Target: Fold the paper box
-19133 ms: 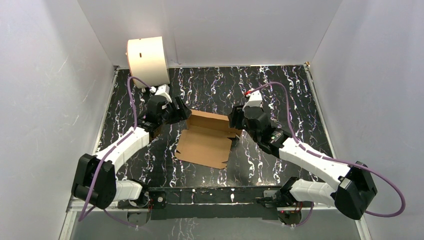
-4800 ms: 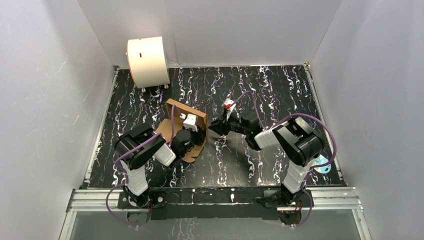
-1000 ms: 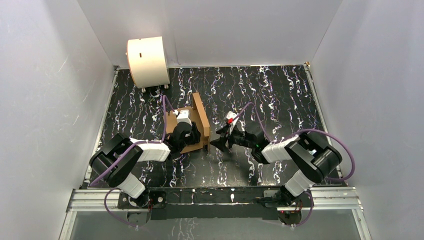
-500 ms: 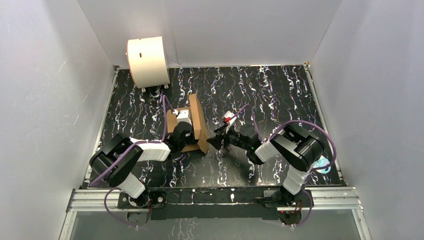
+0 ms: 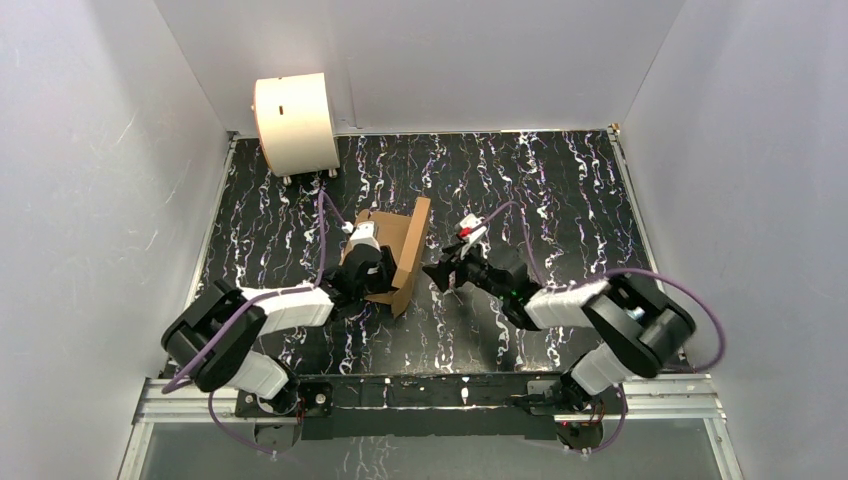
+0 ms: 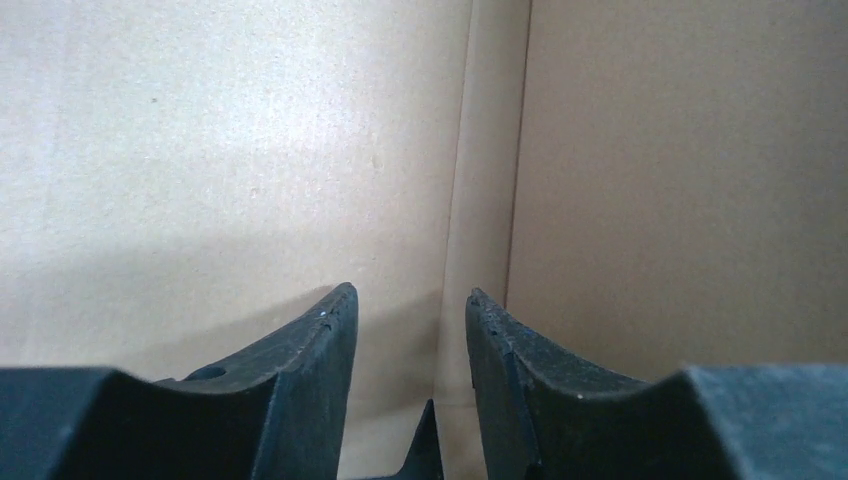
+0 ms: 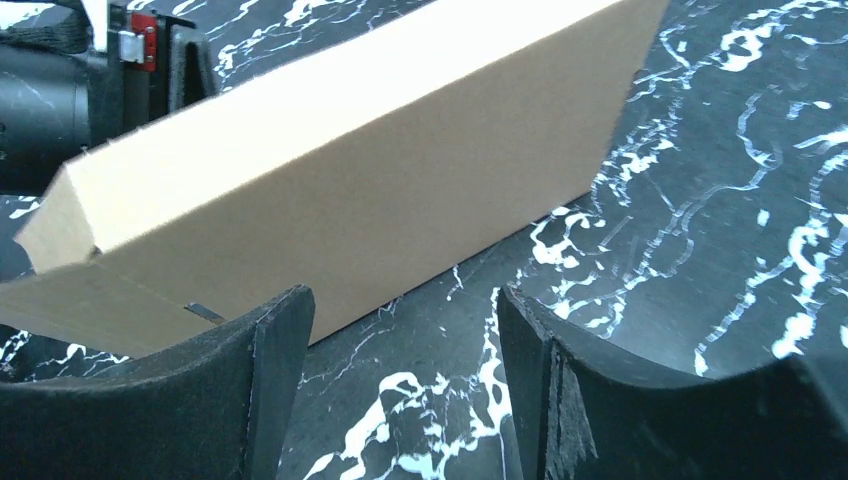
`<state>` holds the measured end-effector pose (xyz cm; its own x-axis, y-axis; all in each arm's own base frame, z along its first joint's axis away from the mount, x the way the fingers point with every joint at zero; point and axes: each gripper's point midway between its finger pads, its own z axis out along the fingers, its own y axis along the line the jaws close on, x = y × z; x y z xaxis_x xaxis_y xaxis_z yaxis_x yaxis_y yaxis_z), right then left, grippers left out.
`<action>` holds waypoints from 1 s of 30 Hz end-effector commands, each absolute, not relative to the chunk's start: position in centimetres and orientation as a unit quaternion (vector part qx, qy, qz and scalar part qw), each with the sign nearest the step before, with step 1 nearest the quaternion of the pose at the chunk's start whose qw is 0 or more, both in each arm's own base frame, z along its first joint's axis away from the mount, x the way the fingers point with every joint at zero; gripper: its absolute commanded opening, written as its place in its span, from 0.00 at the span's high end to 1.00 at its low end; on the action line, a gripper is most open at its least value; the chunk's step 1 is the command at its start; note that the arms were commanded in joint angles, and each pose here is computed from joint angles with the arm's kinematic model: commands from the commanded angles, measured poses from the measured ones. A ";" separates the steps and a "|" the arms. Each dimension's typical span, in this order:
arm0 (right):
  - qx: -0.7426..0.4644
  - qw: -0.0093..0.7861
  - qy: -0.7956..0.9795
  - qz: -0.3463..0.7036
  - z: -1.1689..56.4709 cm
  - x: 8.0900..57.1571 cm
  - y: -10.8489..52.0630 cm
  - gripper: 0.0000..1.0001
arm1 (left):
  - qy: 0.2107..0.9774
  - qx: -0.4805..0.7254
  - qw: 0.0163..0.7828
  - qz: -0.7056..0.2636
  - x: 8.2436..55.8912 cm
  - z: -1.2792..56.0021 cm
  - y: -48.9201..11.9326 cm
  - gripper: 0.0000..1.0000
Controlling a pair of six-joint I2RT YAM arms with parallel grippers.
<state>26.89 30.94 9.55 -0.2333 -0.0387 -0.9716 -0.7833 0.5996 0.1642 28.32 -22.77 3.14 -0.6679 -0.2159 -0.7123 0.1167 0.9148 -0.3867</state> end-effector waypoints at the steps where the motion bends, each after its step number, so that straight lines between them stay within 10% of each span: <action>1: -0.261 0.535 0.748 0.294 11.2 26.7 29.2 0.22 | 0.888 -0.019 0.421 -0.182 28.3 5.5 -21.6 0.56; 14: -0.080 0.418 0.868 0.257 17.6 28.5 29.7 0.02 | 0.906 -0.038 0.405 -0.121 29.7 6.3 -17.4 0.47; 30: -0.097 0.356 0.896 0.247 15.6 30.1 33.2 0.09 | 0.898 -0.063 0.417 -0.122 29.7 7.9 -15.5 0.43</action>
<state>30.14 32.40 15.02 -0.7173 0.0262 -0.6963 -0.3270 0.8698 0.3695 29.71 -15.80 6.58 -0.6592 -0.2080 -0.7226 -0.0155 0.9646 -0.2634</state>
